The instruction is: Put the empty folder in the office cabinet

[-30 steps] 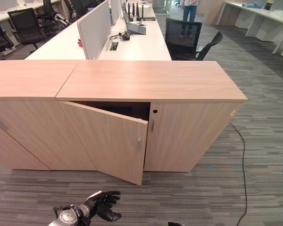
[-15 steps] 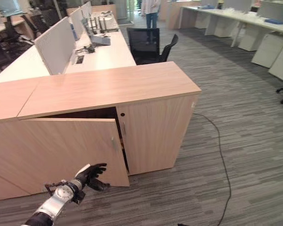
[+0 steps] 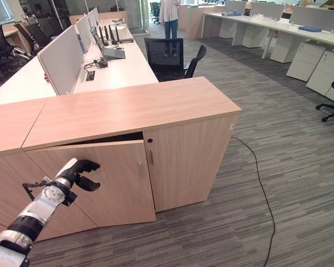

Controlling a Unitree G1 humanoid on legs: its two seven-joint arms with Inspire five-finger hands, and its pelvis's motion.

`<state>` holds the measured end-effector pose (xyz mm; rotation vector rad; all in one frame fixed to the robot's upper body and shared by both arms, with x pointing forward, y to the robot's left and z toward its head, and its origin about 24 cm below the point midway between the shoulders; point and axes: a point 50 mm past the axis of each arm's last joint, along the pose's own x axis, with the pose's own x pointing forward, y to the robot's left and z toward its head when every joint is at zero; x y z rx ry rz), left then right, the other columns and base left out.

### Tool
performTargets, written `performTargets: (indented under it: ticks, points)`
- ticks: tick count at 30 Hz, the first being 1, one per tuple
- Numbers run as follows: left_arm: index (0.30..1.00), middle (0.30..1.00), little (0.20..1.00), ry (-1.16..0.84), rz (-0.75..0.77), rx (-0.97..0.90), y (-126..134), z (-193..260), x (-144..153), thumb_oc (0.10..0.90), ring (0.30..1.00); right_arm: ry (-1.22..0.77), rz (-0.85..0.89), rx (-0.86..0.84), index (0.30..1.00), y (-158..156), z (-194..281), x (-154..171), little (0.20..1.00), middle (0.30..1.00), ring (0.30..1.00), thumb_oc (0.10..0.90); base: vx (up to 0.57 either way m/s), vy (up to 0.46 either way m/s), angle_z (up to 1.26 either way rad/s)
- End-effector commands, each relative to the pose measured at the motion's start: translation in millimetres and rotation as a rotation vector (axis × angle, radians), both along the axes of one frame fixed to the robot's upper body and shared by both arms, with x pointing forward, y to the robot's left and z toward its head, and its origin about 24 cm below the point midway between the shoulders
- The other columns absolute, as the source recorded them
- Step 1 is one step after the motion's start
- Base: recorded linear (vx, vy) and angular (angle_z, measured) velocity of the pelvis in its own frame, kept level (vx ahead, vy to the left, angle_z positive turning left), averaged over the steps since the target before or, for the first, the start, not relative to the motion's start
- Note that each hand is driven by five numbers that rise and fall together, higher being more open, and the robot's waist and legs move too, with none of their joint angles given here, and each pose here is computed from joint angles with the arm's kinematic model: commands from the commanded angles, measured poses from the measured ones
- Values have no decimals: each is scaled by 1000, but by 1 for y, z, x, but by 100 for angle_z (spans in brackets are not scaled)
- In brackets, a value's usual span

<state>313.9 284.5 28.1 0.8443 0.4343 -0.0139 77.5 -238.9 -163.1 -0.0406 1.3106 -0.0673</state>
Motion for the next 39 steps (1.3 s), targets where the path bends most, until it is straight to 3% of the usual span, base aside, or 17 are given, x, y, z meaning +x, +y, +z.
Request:
performTargets:
  ticks: [1,7,8,11,13,15,20,21,22,23,28,32,35,38,39]
  points:
    - [900,900,900,-379,55,116,23,107,44,800,900,47,34,17,900,9,-4,-11,900,900,900,800,-13,34,4]
    - [900,900,900,-508,205,104,59,142,37,800,900,53,57,8,900,10,-6,-22,900,900,900,800,-13,40,-7]
    - [900,900,900,-532,251,-14,61,132,33,800,900,76,61,8,900,13,-7,-30,900,900,900,800,-1,26,-4]
    - [900,900,900,-482,252,-131,53,97,24,800,900,100,64,-5,900,12,-8,-34,900,900,900,800,1,11,1]
    - [900,900,900,-311,239,-290,27,27,3,800,900,122,55,-19,900,9,-8,-34,900,900,900,800,41,35,1]
    - [900,900,900,-45,276,-509,-10,-61,-45,800,900,123,40,-53,900,0,-5,-24,900,900,900,800,58,44,1]
    - [900,900,900,339,384,-755,-54,-145,-127,800,900,116,38,-102,900,-16,1,-9,900,900,900,800,25,26,14]
    - [900,900,900,339,383,-756,-54,-145,-127,800,900,115,37,-102,900,-16,1,-9,900,900,900,800,-5,23,38]
    - [900,900,900,437,448,-840,-66,-164,-159,800,900,108,25,-112,900,-22,3,-6,900,900,900,800,-20,15,34]
    - [900,900,900,459,489,-862,-70,-170,-169,800,900,105,16,-111,900,-22,3,-6,900,900,900,800,-20,15,25]
    - [900,900,900,524,641,-852,-75,-186,-206,800,900,100,-12,-119,900,-24,3,-8,900,900,900,800,-25,1,11]
    - [900,900,900,697,729,-754,-71,-200,-261,800,900,103,-33,-130,900,-27,4,-9,900,900,900,800,-22,7,36]
    - [900,900,900,725,728,-724,-66,-200,-272,800,900,107,-46,-146,900,-33,6,-9,900,900,900,800,-26,9,32]
    - [900,900,900,701,640,-648,-62,-197,-265,800,900,107,-51,-164,900,-38,8,-9,900,900,900,800,-22,-2,22]
    - [900,900,900,662,546,-591,-60,-193,-256,800,900,100,-85,-182,900,-44,10,-9,900,900,900,800,-24,-24,36]
